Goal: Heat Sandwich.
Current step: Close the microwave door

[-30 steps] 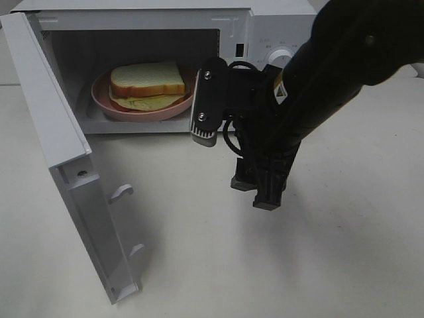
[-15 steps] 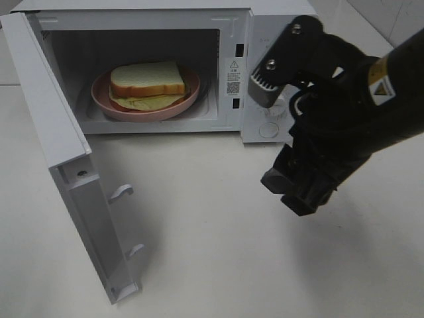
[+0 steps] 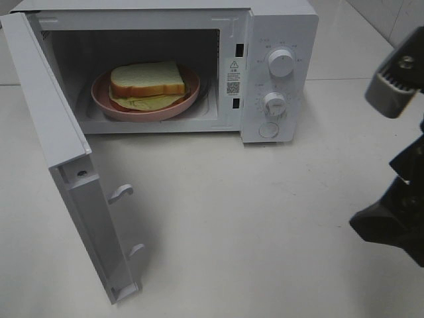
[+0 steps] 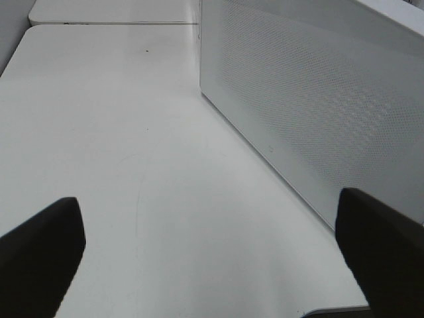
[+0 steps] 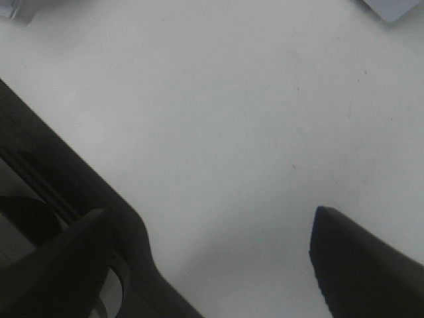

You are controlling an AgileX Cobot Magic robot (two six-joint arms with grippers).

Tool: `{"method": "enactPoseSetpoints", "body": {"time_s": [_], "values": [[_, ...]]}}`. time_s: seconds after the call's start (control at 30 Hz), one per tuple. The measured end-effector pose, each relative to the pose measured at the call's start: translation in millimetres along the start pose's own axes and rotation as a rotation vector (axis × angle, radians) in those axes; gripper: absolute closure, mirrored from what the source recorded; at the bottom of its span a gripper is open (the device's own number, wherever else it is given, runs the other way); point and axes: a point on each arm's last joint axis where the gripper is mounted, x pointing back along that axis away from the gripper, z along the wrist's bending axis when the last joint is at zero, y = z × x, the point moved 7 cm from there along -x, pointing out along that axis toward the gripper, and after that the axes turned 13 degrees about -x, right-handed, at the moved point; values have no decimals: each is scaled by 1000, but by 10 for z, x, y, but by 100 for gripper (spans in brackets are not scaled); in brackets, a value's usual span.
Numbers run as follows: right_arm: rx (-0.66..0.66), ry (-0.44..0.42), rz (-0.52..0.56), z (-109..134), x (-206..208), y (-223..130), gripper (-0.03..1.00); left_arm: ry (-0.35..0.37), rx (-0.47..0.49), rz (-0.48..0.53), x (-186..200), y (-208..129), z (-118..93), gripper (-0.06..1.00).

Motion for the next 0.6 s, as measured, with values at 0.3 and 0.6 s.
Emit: {"method": "enactPoseSetpoints", "body": {"time_s": [0.3, 0.6], "values": [[-40, -17, 37, -95, 315, -332, 20, 0, 0, 0, 0, 0, 0, -2], [-61, -25, 51, -162, 533, -610, 20, 0, 0, 0, 0, 0, 0, -2]]}}
